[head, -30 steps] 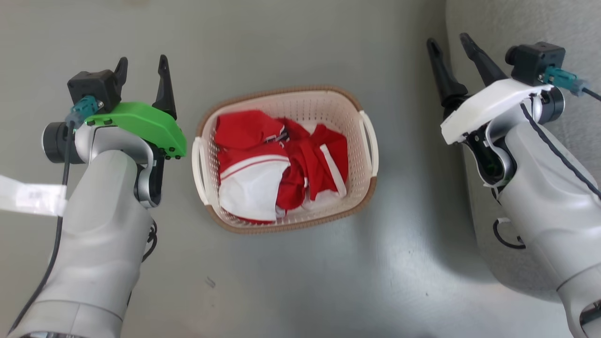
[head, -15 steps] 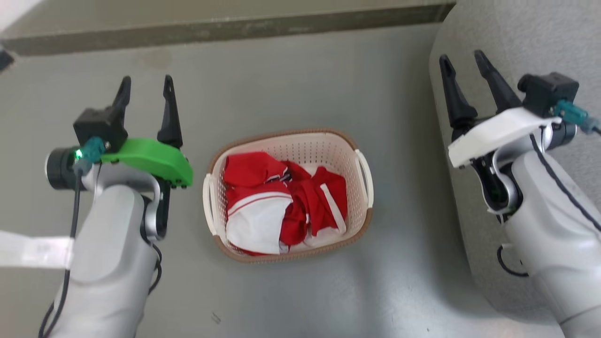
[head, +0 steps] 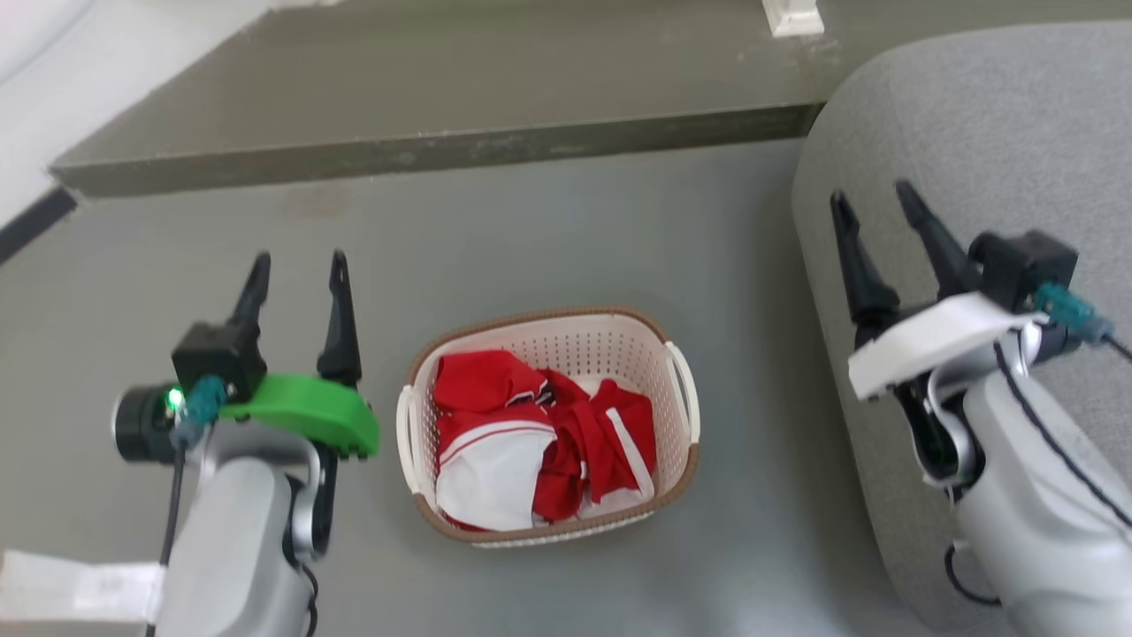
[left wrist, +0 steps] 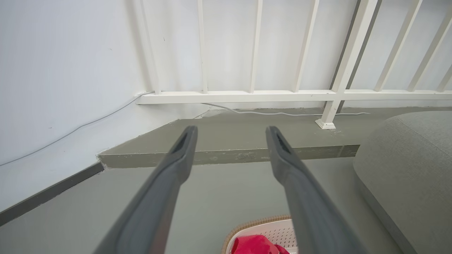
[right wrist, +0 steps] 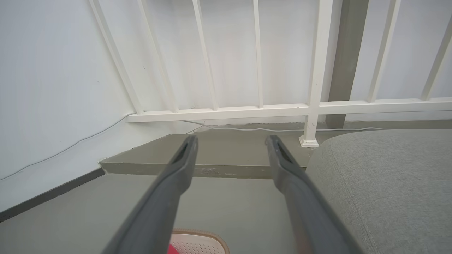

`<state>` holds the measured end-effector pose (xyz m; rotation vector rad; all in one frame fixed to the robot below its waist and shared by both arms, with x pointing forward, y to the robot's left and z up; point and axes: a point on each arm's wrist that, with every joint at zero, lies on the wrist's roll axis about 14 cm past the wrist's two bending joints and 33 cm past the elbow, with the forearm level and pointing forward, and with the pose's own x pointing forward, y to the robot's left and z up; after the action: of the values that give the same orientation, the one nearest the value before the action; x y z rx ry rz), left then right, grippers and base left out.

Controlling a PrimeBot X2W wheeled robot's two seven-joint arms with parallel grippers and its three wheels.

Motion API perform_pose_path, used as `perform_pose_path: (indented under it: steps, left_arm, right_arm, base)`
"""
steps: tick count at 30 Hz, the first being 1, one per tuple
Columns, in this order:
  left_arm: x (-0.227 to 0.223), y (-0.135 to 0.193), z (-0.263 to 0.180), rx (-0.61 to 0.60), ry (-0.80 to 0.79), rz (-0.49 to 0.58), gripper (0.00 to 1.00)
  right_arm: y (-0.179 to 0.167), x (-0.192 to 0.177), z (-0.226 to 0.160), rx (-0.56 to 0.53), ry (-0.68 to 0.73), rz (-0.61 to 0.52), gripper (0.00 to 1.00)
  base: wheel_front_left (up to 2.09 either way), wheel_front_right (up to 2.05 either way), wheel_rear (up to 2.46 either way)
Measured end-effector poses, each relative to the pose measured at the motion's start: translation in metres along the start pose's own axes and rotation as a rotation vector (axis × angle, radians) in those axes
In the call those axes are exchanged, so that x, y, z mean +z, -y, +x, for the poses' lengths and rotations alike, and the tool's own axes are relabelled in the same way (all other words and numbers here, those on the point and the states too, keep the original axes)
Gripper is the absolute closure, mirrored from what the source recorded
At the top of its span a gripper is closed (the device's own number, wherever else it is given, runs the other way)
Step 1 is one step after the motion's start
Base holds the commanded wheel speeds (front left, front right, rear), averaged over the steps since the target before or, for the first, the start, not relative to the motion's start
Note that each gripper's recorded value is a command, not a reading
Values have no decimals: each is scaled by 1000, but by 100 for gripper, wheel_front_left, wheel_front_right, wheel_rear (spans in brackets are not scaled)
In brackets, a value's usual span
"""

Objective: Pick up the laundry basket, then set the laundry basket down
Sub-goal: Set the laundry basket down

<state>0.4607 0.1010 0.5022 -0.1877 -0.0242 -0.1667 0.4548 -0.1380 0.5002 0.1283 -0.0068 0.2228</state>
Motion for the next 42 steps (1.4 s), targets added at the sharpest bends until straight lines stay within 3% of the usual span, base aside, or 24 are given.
perform_pose_path:
  steps: [23,42]
  left_arm:
    - [-19,8,-66,12,-57,-26,0]
    - [-15,7,-79,25,-47,-31,0]
  right_arm:
    - [3,-19,-74,-98,-45,18,0]
    - [-2,-19,-85,-96,-38,23,0]
  base:
    - [0,0,0]
    - [0,0,0]
